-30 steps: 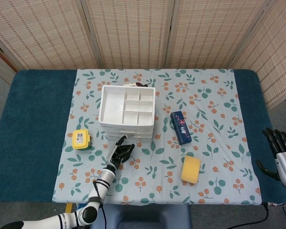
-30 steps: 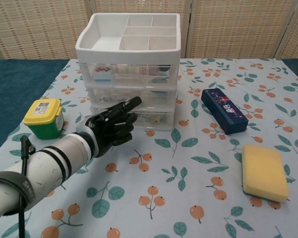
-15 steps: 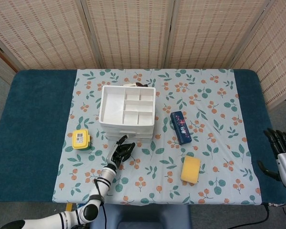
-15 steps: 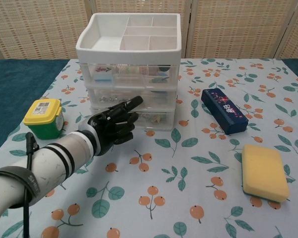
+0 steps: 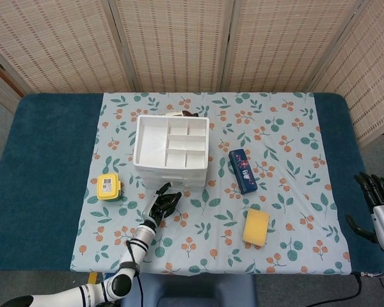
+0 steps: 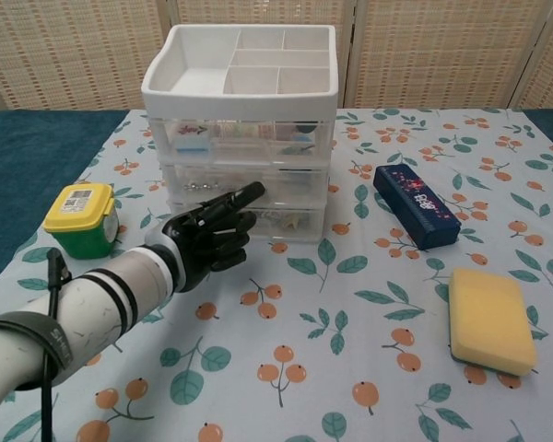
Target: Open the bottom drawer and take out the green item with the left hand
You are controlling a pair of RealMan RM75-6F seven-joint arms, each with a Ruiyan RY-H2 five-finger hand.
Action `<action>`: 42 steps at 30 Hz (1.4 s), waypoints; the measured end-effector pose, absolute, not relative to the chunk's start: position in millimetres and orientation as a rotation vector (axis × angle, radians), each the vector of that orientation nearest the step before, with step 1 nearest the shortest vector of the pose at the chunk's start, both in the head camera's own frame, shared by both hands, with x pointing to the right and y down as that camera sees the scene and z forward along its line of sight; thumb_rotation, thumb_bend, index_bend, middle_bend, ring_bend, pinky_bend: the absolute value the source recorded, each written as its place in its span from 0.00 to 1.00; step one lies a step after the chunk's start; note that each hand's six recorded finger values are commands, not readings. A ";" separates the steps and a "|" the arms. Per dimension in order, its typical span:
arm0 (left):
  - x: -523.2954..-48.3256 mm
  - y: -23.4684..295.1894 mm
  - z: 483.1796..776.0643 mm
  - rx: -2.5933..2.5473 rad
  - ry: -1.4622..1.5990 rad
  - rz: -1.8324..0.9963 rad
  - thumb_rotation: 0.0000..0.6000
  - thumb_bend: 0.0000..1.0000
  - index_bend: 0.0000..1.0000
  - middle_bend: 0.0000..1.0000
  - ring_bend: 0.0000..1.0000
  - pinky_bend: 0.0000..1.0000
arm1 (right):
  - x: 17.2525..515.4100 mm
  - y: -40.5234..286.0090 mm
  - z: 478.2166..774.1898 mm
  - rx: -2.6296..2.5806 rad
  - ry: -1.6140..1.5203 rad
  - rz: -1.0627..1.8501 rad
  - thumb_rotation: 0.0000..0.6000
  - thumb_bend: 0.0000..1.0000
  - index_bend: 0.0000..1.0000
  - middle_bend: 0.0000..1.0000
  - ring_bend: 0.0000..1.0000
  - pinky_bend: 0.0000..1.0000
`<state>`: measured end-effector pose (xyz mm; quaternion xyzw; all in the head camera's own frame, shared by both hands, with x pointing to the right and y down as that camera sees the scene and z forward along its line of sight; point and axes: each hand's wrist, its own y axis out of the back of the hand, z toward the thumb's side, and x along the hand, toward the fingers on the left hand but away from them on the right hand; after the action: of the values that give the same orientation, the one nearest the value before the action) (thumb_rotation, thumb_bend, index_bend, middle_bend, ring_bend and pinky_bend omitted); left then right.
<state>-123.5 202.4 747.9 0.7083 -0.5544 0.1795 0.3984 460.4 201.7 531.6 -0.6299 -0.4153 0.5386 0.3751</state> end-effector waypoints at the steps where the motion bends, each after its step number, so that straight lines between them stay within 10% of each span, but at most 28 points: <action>1: -123.9 203.2 748.0 1.793 -1.403 0.455 1.00 0.28 0.37 0.82 0.92 1.00 | 460.5 201.7 531.5 -1.612 -1.063 1.379 1.00 0.33 0.00 0.04 0.00 0.00; 21: -128.1 220.4 741.0 1.821 -1.374 0.459 1.00 0.28 0.37 0.82 0.92 1.00 | 460.0 203.9 532.1 -1.616 -1.064 1.380 1.00 0.33 0.00 0.04 0.00 0.00; 30: -131.6 227.5 736.7 1.853 -1.372 0.484 1.00 0.28 0.05 0.82 0.92 1.00 | 459.8 204.4 531.5 -1.617 -1.064 1.376 1.00 0.33 0.00 0.04 0.00 0.00; 42: -149.5 237.7 718.4 1.977 -1.381 0.625 1.00 0.28 0.14 0.81 0.93 1.00 | 459.6 203.9 531.9 -1.618 -1.065 1.373 1.00 0.33 0.00 0.04 0.00 0.00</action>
<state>-149.5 237.7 718.4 0.7519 -0.5254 0.2377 0.3196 459.6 203.9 531.9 -0.6319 -0.4160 0.5364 0.3742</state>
